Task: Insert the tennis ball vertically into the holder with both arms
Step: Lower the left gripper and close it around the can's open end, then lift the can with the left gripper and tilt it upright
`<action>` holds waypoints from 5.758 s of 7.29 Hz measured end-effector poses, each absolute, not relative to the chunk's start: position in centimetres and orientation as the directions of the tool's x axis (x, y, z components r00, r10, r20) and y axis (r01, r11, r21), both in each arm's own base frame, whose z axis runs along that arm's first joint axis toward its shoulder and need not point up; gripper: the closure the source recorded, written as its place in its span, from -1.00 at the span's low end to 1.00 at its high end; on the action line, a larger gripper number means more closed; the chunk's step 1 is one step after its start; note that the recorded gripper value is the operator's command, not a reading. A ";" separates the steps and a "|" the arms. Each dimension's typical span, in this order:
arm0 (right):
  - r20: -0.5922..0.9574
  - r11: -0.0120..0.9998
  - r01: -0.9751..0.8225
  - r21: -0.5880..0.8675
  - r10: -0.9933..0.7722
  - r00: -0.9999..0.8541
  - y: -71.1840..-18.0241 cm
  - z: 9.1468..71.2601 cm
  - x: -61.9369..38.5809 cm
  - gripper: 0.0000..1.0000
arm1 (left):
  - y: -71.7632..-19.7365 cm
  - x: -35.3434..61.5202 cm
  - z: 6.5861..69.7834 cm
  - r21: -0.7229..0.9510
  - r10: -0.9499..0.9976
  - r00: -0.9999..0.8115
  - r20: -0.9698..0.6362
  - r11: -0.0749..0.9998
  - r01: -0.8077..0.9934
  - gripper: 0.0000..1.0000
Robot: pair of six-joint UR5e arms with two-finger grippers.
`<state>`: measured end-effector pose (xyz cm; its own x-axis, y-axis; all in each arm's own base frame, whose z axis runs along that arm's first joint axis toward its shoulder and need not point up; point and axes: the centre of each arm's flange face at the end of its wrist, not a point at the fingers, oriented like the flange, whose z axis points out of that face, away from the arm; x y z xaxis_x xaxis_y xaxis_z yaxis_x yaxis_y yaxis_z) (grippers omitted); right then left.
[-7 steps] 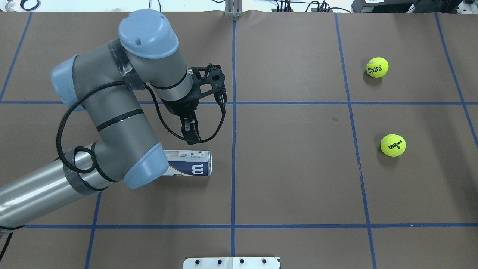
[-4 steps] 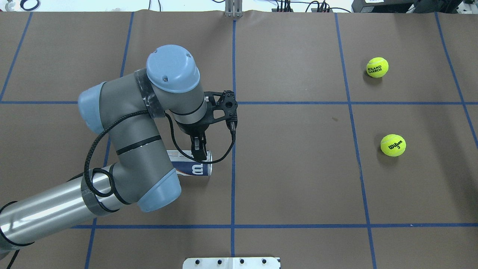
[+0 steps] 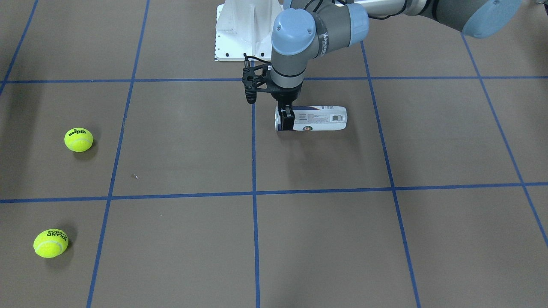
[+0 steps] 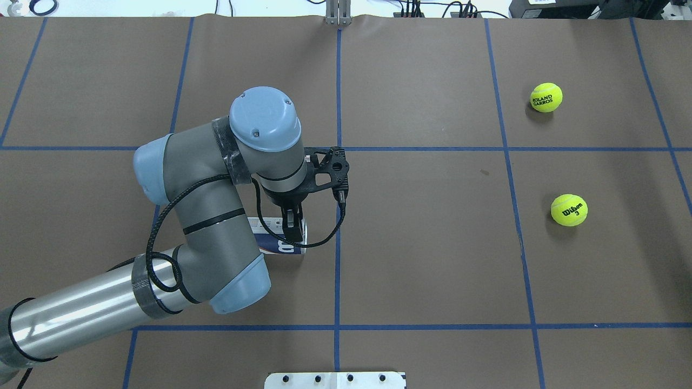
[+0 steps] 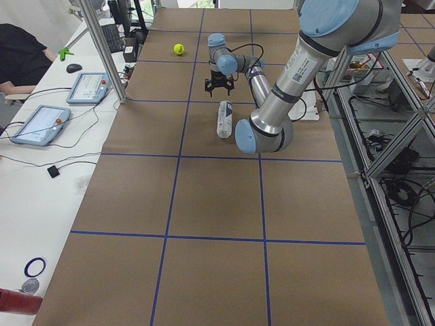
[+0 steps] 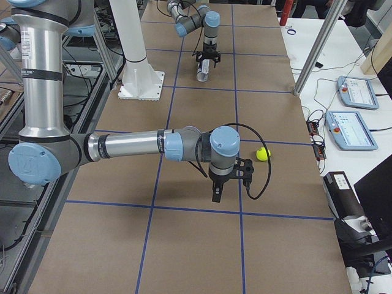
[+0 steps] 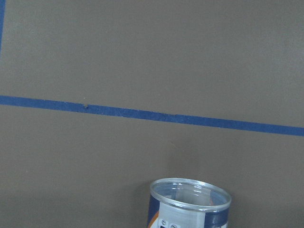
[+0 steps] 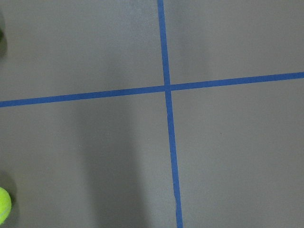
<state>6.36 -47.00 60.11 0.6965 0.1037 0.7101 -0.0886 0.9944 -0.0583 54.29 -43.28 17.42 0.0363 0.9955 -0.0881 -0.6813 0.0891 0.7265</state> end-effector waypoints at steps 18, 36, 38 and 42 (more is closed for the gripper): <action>0.708 0.994 -0.087 -0.067 0.108 0.698 -46.9 60.6 6.3 -0.98 | -40.9 59.0 20.8 0.709 0.996 -0.010 -0.090 0.057 -0.703 -0.98; 0.709 0.995 -0.088 -0.057 0.102 0.697 -46.9 60.1 6.4 -0.98 | -42.6 55.7 16.7 0.769 0.998 0.053 -0.026 0.054 -0.637 0.00; 0.711 0.995 -0.088 -0.047 0.096 0.697 -46.9 59.6 6.4 -0.98 | -43.4 51.5 12.4 0.844 0.992 0.125 -0.015 0.079 -0.531 0.00; 0.714 0.996 -0.089 -0.012 0.071 0.696 -47.3 57.9 6.4 -0.98 | -45.2 45.5 6.6 0.973 0.920 0.330 -0.211 0.230 -0.021 0.02</action>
